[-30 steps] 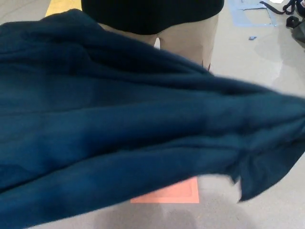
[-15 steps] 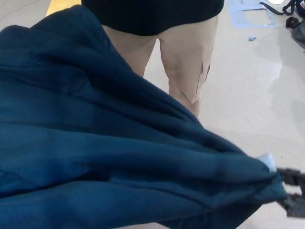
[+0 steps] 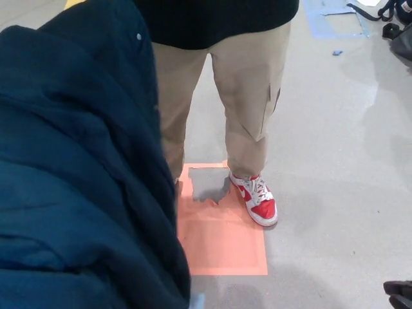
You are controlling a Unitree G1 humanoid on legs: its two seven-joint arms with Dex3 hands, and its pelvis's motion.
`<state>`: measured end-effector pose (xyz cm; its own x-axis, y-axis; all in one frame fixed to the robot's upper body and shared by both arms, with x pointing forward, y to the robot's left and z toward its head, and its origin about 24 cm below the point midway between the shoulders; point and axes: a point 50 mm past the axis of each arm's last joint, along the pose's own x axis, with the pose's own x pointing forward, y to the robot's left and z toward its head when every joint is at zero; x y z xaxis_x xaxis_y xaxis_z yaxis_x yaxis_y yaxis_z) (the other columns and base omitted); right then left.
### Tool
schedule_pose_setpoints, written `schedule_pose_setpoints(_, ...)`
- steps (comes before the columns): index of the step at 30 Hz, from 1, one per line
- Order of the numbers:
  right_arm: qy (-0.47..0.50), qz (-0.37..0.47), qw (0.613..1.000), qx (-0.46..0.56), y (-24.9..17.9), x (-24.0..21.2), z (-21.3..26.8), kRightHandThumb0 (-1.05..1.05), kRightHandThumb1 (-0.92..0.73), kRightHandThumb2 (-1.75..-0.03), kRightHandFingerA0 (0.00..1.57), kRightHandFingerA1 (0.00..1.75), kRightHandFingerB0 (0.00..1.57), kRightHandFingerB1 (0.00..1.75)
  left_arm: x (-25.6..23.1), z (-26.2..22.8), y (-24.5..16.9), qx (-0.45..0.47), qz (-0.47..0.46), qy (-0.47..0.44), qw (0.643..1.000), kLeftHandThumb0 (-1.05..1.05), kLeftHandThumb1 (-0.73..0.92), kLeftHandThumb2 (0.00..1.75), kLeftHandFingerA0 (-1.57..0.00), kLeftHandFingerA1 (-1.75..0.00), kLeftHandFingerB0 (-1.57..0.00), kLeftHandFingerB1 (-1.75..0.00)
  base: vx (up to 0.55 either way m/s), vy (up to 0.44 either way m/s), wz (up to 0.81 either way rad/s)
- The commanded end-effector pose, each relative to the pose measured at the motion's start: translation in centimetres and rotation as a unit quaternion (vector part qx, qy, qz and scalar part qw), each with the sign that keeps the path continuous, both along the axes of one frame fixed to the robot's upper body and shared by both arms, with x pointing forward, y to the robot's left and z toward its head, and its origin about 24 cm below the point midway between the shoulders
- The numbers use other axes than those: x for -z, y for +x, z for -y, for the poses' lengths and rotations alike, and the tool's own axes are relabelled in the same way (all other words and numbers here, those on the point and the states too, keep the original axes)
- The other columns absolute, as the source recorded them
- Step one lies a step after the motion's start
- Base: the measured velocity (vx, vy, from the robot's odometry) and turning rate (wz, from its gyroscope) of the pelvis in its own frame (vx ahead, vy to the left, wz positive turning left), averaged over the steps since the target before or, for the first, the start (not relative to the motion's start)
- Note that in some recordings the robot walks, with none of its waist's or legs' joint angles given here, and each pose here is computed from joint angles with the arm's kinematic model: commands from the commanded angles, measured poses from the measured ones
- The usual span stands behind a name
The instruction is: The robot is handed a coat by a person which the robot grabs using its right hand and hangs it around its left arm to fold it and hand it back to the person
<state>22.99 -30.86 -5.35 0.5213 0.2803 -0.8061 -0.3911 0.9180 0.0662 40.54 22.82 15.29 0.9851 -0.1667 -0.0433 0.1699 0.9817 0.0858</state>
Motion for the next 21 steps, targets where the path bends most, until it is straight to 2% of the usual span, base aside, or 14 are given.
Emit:
schedule_pose_setpoints(1,-0.06,0.013,0.984,-0.169,1.9,-4.0,1.8,-0.9,-0.47,-0.84,0.0,0.0,0.0,0.0,-2.2,-0.8,0.0,0.007,0.039,0.007,0.999,-0.74,0.56,0.87,-0.1,-0.42,-0.04,-0.33,0.0,0.0,0.0)
schedule_pose_setpoints(2,-0.072,0.017,0.98,-0.184,2.1,-4.4,1.8,-0.9,-0.47,-0.84,0.0,0.0,0.0,0.0,-2.3,-0.8,0.0,0.008,0.038,0.009,0.999,-0.74,0.56,0.87,-0.1,-0.42,-0.04,-0.33,0.0,0.0,0.0)
schedule_pose_setpoints(3,-0.087,0.031,0.974,-0.206,2.6,-5.2,1.9,-0.86,-0.58,-0.59,0.0,0.0,0.0,0.0,-2.3,-0.9,0.0,0.008,0.037,0.009,0.999,-0.69,0.71,0.62,-0.16,-0.31,-0.09,-0.23,0.0,0.0,0.0)
schedule_pose_setpoints(4,-0.11,0.045,0.968,-0.222,3.1,-5.8,1.8,-0.87,-0.49,-0.82,0.0,0.0,0.0,0.0,-2.3,-1.0,0.0,0.007,0.036,0.008,0.999,-0.74,0.59,0.84,-0.08,-0.39,-0.06,-0.31,0.0,0.0,0.0)
schedule_pose_setpoints(5,-0.121,0.055,0.967,-0.216,3.3,-5.9,1.8,-0.82,-0.49,-0.77,0.0,0.0,0.0,0.0,-2.2,-1.0,0.0,0.007,0.035,0.007,0.999,-0.7,0.53,0.9,-0.1,-0.44,0.0,-0.32,0.0,0.0,0.0)
schedule_pose_setpoints(7,-0.145,0.084,0.967,-0.194,3.5,-5.8,1.8,-0.83,-0.52,-0.79,0.0,0.0,0.0,0.0,-2.1,-0.8,0.0,0.01,0.032,0.006,0.999,-0.7,0.54,0.9,-0.08,-0.44,0.0,-0.31,0.0,0.0,0.0)
schedule_pose_setpoints(8,-0.148,0.105,0.973,-0.143,3.3,-5.1,1.7,-0.94,-0.66,-0.97,0.0,0.03,0.0,0.0,-2.0,-0.7,0.0,0.012,0.032,0.005,0.999,-0.71,0.53,0.9,-0.08,-0.44,-0.01,-0.32,0.0,0.0,0.0)
schedule_pose_setpoints(10,-0.16,0.127,0.974,-0.098,2.9,-4.0,1.3,-0.93,-0.81,-1.06,0.0,0.03,0.0,0.0,-1.8,-0.4,0.0,0.018,0.032,0.005,0.999,-0.72,0.55,0.9,-0.03,-0.41,-0.02,-0.3,0.0,0.0,0.0)
schedule_pose_setpoints(12,-0.182,0.128,0.973,-0.061,2.2,-2.3,0.6,-0.92,-0.81,-1.05,0.0,0.02,0.0,0.01,-1.4,-0.1,-0.1,0.023,0.031,0.006,0.999,-0.72,0.55,0.9,-0.03,-0.41,-0.02,-0.3,0.0,0.0,0.0)
schedule_pose_setpoints(13,-0.2,0.117,0.972,-0.044,1.6,-0.9,0.0,-0.78,-0.76,-1.06,0.0,0.18,0.0,0.15,-1.1,-0.1,-0.2,0.026,0.031,0.006,0.999,-0.72,0.55,0.9,-0.04,-0.4,-0.03,-0.34,0.0,0.0,0.0)
schedule_pose_setpoints(14,-0.212,0.112,0.97,-0.041,1.3,-0.3,-0.3,-0.78,-0.76,-1.06,0.0,0.18,0.0,0.15,-0.9,0.0,-0.3,0.028,0.03,0.004,0.999,-0.72,0.55,0.9,-0.04,-0.4,-0.03,-0.34,0.0,0.0,0.0)
schedule_pose_setpoints(15,-0.225,0.096,0.969,-0.023,0.7,0.9,-0.9,-0.69,-0.77,-1.05,0.0,0.26,0.0,0.23,-0.8,0.0,-0.4,0.035,0.032,0.004,0.999,-0.7,0.55,0.9,-0.03,-0.38,-0.03,-0.35,0.0,0.0,0.0)
schedule_pose_setpoints(18,-0.257,0.048,0.965,0.003,-0.8,3.1,-1.6,-0.75,-0.78,-1.02,0.05,0.25,0.05,0.22,-0.9,0.1,-0.7,0.049,0.041,0.001,0.998,-0.68,0.55,0.9,-0.03,-0.34,-0.03,-0.36,0.0,0.0,0.0)
schedule_pose_setpoints(21,-0.281,0.033,0.959,-0.008,-1.3,3.6,-1.6,-0.72,-0.77,-1.06,0.0,0.26,0.07,0.25,-1.1,0.1,-0.8,0.058,0.046,-0.001,0.997,-0.68,0.55,0.9,-0.02,-0.34,-0.02,-0.36,0.0,0.0,0.0)
